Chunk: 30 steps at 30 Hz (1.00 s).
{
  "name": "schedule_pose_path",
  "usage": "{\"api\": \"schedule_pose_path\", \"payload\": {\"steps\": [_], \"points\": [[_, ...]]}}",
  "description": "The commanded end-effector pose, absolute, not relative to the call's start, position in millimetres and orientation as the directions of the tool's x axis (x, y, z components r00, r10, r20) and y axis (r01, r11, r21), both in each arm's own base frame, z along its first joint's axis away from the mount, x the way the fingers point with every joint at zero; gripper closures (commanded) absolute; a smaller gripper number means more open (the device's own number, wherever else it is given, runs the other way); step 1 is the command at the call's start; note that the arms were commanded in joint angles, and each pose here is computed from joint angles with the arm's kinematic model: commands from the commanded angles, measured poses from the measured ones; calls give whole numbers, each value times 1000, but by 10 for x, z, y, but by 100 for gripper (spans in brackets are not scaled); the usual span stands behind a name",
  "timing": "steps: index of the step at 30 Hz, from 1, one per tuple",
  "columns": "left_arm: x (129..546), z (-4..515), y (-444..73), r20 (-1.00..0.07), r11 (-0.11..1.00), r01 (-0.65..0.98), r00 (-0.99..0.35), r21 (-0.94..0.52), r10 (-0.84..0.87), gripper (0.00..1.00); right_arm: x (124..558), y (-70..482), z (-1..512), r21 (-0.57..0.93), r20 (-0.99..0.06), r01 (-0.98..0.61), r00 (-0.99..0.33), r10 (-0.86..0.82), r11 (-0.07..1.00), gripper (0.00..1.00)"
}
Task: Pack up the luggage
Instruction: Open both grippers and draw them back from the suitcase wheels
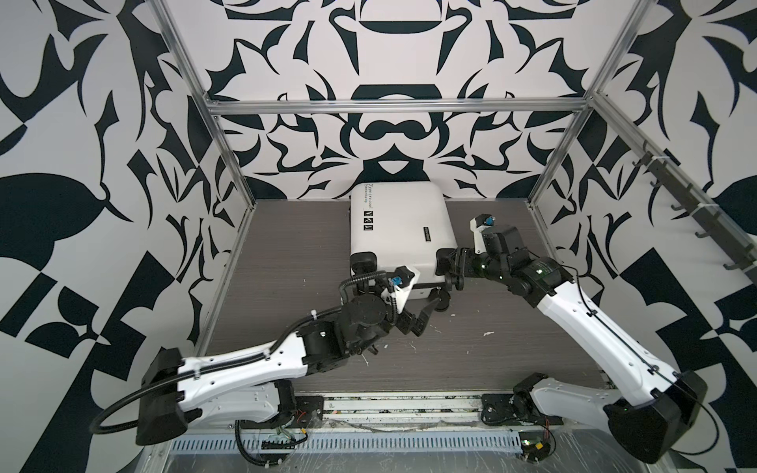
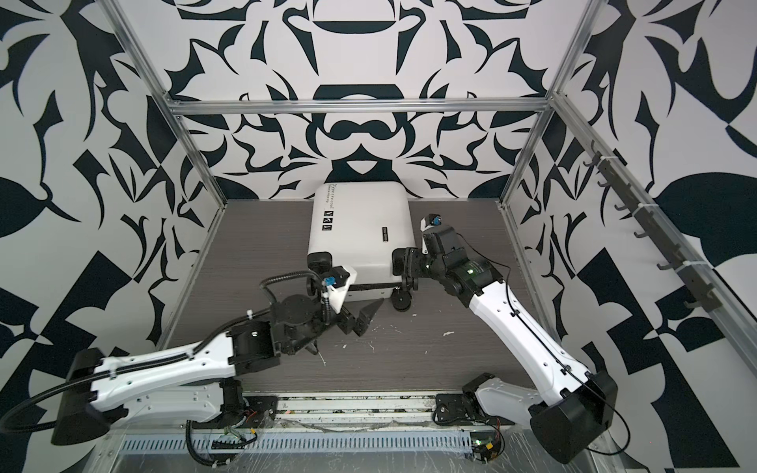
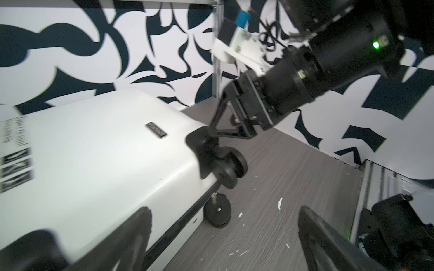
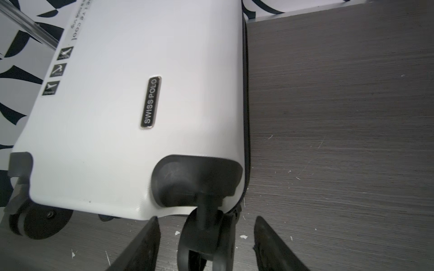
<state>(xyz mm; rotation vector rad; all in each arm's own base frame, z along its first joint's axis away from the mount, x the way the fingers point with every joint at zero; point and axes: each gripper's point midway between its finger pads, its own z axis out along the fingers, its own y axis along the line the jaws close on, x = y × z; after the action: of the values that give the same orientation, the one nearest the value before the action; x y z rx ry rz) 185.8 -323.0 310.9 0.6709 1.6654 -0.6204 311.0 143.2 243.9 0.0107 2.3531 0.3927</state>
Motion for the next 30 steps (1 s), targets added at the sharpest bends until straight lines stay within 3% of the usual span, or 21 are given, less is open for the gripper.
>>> {"api": "schedule_pose_path", "payload": {"steps": [1, 2, 3, 5, 12, 17, 25, 30], "points": [[1983, 2709, -2632, -896, 809, 580, -304, 95, 323, 1, 3087, 1316, 2535, 254, -690, -100, -716, 107, 962, 34], [2012, 2740, -2512, -884, 826, 556, -338, 90, 323, 1, 3078, 1304, 2533, 255, -689, -99, -716, 109, 962, 34], [2048, 2748, -2379, -868, 849, 523, -387, 71, 311, 1, 3058, 1300, 2531, 259, -688, -102, -717, 109, 961, 26], [2101, 2763, -2171, -840, 880, 474, -473, 14, 268, 1, 3024, 1295, 2514, 262, -687, -106, -719, 108, 959, 25], [2161, 2530, -1743, -764, 928, 354, -629, -118, 143, 1, 2847, 1200, 2412, 265, -696, -114, -710, 108, 957, 34], [2144, 2335, -1807, -726, 923, 362, -669, -130, 160, 1, 2711, 1147, 2203, 282, -668, -102, -735, 119, 954, 34], [2215, 2053, -2045, -682, 909, 379, -712, -173, 167, 1, 2493, 1211, 1937, 388, -649, -120, -739, 179, 914, 25], [2294, 1985, -2156, -681, 903, 373, -720, -213, 136, 1, 2436, 1304, 1714, 458, -628, -135, -748, 212, 879, 35]]}}
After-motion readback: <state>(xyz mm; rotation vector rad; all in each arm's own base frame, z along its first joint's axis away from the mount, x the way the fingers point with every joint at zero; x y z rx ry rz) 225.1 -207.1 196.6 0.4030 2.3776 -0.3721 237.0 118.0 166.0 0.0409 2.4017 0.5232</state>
